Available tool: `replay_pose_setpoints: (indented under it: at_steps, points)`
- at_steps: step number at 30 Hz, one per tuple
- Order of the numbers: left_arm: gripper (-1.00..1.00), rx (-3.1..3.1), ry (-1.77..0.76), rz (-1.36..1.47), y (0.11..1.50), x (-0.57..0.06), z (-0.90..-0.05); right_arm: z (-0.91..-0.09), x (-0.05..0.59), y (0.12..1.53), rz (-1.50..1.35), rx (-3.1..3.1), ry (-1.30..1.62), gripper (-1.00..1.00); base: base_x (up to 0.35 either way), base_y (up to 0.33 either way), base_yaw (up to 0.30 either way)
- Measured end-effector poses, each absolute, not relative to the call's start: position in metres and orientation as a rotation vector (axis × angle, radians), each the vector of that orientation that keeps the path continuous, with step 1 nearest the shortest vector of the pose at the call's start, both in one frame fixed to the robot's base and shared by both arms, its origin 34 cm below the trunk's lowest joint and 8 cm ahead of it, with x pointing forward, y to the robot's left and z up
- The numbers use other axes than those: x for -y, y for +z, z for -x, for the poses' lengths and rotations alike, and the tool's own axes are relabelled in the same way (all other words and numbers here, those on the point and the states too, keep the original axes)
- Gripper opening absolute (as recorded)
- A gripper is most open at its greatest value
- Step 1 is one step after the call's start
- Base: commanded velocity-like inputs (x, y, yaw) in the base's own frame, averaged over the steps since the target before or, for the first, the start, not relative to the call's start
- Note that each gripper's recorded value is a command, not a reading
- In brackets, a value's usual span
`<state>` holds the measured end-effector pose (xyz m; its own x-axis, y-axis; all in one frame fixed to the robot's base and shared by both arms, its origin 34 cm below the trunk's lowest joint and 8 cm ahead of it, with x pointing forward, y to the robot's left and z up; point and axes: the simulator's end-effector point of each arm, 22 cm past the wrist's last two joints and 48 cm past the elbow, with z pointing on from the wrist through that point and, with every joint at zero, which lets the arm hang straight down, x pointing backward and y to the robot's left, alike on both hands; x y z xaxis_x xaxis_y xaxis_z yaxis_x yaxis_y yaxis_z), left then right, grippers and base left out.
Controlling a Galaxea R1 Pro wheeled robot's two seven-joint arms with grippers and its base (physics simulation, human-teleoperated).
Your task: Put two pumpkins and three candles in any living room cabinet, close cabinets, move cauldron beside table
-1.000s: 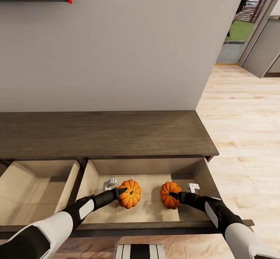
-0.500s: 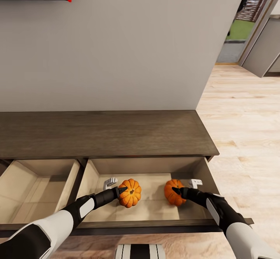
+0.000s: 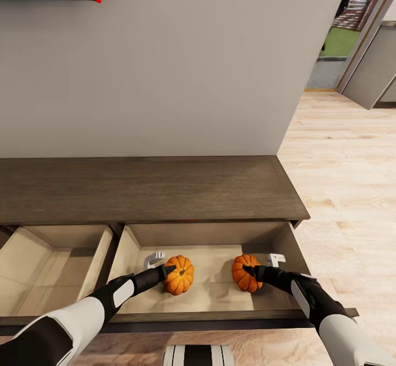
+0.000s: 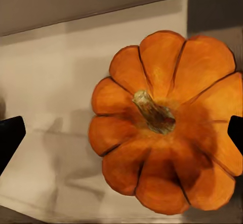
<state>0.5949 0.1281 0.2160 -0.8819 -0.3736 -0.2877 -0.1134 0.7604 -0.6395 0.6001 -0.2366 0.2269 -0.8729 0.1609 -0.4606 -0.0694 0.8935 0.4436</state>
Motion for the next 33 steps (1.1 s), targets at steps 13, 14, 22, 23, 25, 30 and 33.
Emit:
replay_pose_setpoints:
  at_steps: [13, 14, 22, 23, 25, 30, 33]
  points:
    - [-1.0, -2.68, -0.828, 0.381, 0.2, -0.131, -0.575, -0.589, 0.233, 0.222, -0.09, -2.616, 0.659, 1.0, 0.0, 0.0, 0.0]
    - [-1.0, -2.685, -0.826, 0.381, 0.2, -0.131, -0.574, -0.589, 0.233, 0.222, -0.09, -2.617, 0.659, 1.0, 0.0, 0.0, 0.0]
    - [1.0, -2.685, -0.825, 0.388, 0.199, -0.132, -0.574, -0.589, 0.233, 0.222, -0.09, -2.617, 0.66, 1.0, 0.0, 0.0, 0.0]
    - [1.0, -2.685, -0.825, 0.387, 0.199, -0.131, -0.574, -0.589, 0.233, 0.222, -0.09, -2.617, 0.66, 1.0, 0.0, 0.0, 0.0]
    - [1.0, -2.683, -0.826, 0.388, 0.2, -0.131, -0.574, -0.589, 0.233, 0.222, -0.09, -2.617, 0.66, 1.0, 0.0, 0.0, 0.0]
    - [1.0, -2.681, -0.826, 0.388, 0.2, -0.131, -0.575, -0.589, 0.233, 0.222, -0.092, -2.616, 0.66, 1.0, 0.0, 0.0, 0.0]
    - [1.0, -2.666, -0.832, 0.415, 0.201, -0.133, -0.578, -0.589, 0.233, 0.222, -0.093, -2.616, 0.659, 1.0, 0.0, 0.0, 0.0]
